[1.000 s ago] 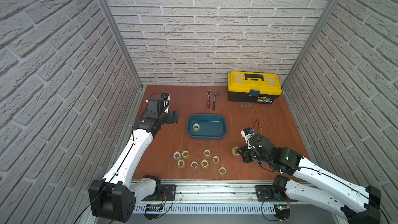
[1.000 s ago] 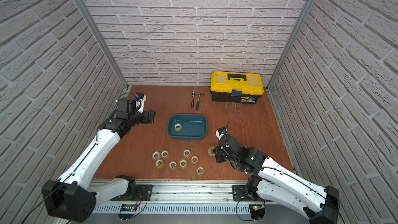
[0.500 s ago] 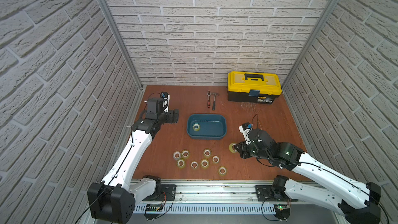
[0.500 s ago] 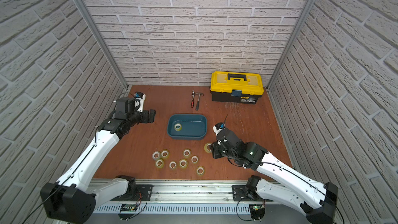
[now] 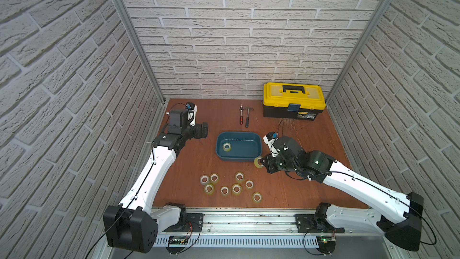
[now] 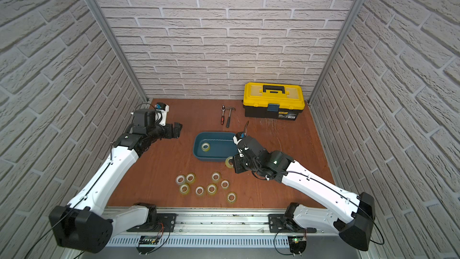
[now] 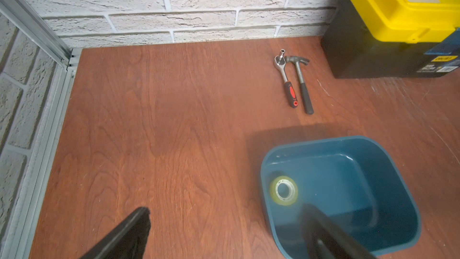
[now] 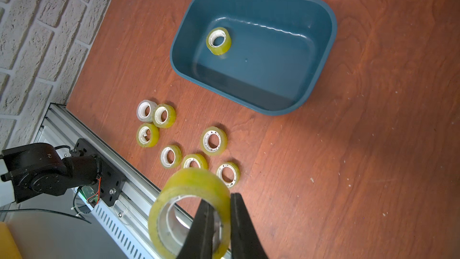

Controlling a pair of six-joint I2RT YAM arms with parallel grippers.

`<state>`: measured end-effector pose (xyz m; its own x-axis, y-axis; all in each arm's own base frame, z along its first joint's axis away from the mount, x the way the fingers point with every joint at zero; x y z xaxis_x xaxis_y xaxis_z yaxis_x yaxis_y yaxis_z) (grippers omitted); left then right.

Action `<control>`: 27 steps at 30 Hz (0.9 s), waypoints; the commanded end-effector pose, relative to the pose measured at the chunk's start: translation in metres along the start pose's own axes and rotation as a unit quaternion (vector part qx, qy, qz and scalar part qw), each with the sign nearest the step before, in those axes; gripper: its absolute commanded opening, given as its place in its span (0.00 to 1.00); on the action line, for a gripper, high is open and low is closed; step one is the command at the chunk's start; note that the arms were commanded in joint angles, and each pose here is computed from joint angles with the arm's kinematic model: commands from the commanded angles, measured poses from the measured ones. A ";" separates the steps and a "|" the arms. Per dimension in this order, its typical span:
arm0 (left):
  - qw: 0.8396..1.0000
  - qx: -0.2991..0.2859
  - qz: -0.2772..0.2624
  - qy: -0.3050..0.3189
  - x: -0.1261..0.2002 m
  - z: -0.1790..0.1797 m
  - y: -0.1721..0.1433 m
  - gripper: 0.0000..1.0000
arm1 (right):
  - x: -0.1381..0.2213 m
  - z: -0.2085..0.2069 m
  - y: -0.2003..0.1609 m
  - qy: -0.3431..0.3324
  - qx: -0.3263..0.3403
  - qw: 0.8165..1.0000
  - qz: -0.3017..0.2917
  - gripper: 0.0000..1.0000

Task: Put the transparent tape into the storage box
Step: Place the tape in the storage box.

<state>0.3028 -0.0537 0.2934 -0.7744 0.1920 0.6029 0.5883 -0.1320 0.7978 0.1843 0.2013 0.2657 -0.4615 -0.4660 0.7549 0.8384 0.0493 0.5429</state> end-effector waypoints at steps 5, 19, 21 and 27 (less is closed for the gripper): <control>0.999 0.047 -0.024 -0.004 -0.017 0.029 0.017 0.98 | -0.030 0.023 0.042 0.007 0.045 0.999 -0.007 0.02; 0.999 0.037 -0.015 0.026 -0.013 0.029 0.001 0.98 | -0.109 0.005 0.080 -0.016 0.038 0.997 0.063 0.02; 0.999 0.033 -0.004 0.032 -0.016 0.028 -0.001 0.98 | -0.117 0.002 0.080 -0.021 0.038 0.997 0.069 0.02; 0.999 0.024 0.001 0.031 -0.018 0.022 -0.003 0.98 | -0.138 -0.003 0.079 -0.028 0.035 0.995 0.087 0.03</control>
<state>0.3188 -0.0335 0.2757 -0.7713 0.1430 0.6202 0.6175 -0.0679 0.7836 0.3091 0.2603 0.1983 -0.3148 -0.3653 0.8760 0.8999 0.1785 0.3979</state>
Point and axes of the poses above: each gripper's point midway between its finger pads, its own x axis back along the fingers, its own z axis along the line the jaws close on, y = z × x, the point moved 8 cm from there along x, back along the fingers, and after that the axes turned 5 degrees about -x, right-handed, at the moved point
